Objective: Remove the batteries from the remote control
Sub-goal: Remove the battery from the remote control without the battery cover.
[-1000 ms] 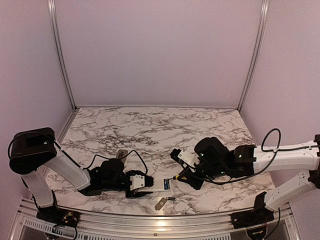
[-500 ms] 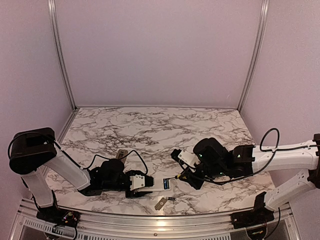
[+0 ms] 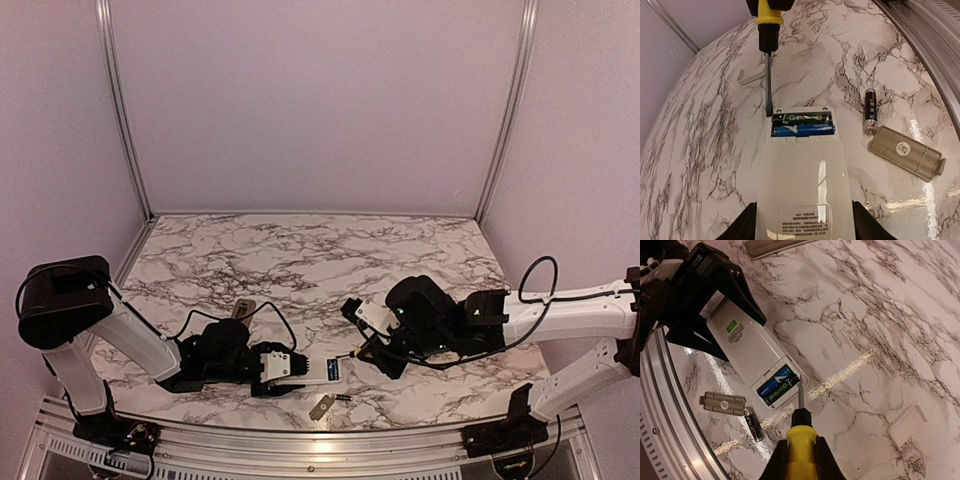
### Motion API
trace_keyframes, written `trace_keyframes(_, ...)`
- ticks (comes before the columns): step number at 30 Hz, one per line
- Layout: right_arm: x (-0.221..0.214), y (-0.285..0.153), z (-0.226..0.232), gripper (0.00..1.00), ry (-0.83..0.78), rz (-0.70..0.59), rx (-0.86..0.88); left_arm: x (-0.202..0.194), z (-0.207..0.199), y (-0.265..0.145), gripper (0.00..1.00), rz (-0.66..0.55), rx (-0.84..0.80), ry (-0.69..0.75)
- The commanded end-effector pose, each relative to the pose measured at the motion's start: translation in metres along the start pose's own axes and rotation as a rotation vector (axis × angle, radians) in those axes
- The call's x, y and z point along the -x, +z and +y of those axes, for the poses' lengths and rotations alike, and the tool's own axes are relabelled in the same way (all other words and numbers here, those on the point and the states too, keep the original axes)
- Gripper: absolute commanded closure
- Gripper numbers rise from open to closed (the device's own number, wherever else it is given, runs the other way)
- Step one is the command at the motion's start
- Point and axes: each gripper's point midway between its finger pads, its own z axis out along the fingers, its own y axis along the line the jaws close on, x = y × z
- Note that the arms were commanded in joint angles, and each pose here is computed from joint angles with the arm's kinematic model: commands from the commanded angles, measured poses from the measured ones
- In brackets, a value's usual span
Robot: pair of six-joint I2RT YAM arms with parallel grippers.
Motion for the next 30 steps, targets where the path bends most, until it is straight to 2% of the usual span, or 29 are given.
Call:
trace_keyframes(1,0.012,0.0,0.007,1.0,-0.008,-0.022,0.03,0.011,0.005,-0.003,1.0,-0.027,0.018,0.011)
trace_keyframes(9,0.005,0.006,0.006,1.0,-0.01,0.006,0.03,0.011,0.006,-0.004,1.0,-0.029,0.023,0.011)
trace_keyframes(19,0.0,0.008,0.031,1.0,-0.026,0.028,0.171,0.01,0.006,-0.003,1.0,-0.025,0.026,0.011)
trace_keyframes(30,-0.01,0.016,0.024,1.0,-0.019,0.081,0.132,0.009,0.007,-0.003,1.0,-0.022,0.031,0.009)
